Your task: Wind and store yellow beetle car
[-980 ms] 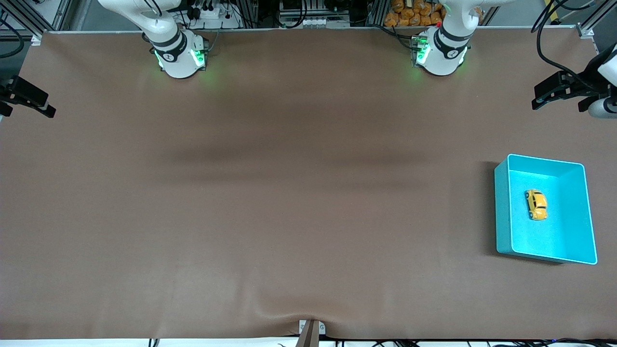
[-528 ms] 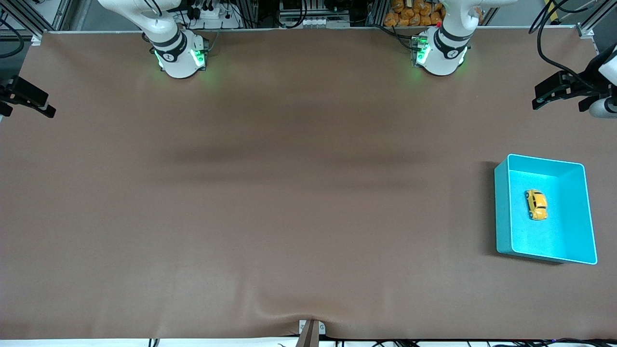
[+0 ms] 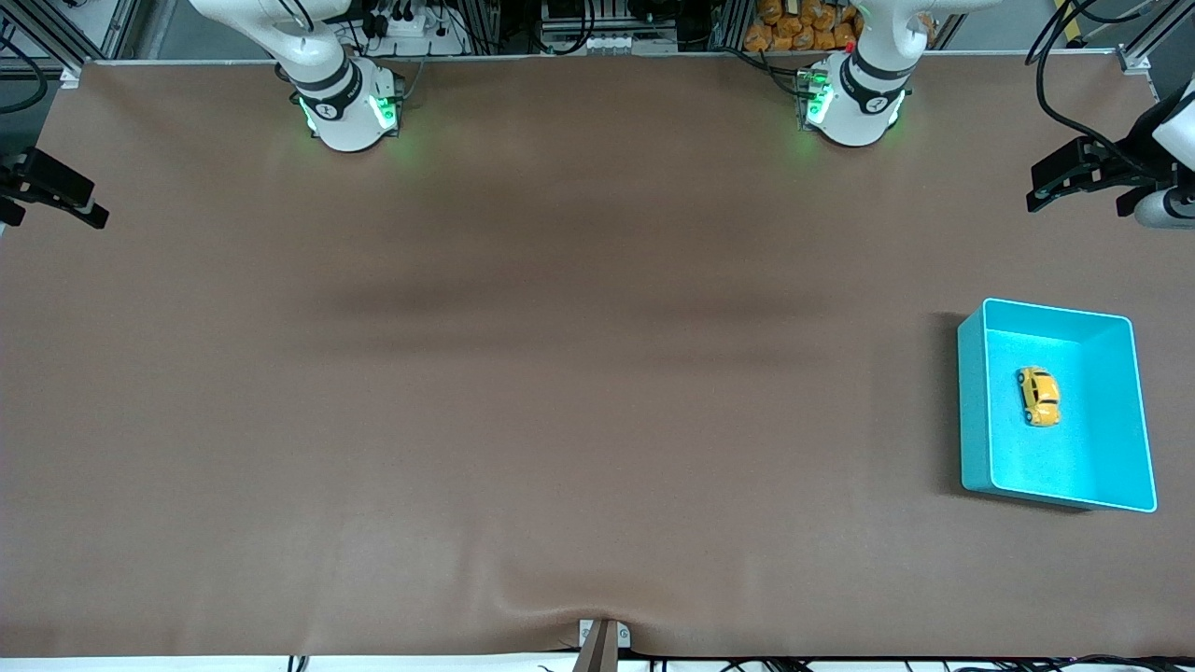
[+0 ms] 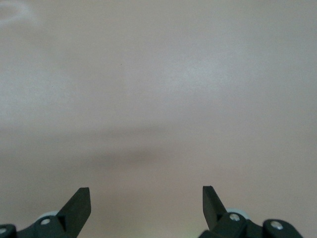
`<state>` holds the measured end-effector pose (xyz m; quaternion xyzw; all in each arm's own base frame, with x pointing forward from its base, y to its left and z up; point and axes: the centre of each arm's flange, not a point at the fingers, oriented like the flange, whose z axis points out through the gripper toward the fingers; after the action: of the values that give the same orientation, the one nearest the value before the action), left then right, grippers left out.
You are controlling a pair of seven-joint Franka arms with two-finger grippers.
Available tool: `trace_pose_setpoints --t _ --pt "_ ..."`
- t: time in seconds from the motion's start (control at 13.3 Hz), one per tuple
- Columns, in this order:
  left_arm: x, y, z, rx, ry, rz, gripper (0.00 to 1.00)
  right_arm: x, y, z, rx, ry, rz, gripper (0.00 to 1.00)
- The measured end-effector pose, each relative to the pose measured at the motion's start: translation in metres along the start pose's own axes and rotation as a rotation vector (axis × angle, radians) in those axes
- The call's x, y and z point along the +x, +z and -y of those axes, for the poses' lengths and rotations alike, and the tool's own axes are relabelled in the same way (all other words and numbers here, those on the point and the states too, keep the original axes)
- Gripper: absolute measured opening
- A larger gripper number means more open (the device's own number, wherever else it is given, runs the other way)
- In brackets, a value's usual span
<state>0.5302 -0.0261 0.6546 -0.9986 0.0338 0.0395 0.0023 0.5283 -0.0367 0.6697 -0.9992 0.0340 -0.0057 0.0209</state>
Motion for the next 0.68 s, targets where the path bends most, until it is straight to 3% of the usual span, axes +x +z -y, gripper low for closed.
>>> trace_pose_setpoints --t 0.68 --pt "0.0003 0.0007 0.0024 0.000 -0.005 0.002 1.00 0.0000 0.0001 -0.0001 0.000 0.000 0.001 1.00"
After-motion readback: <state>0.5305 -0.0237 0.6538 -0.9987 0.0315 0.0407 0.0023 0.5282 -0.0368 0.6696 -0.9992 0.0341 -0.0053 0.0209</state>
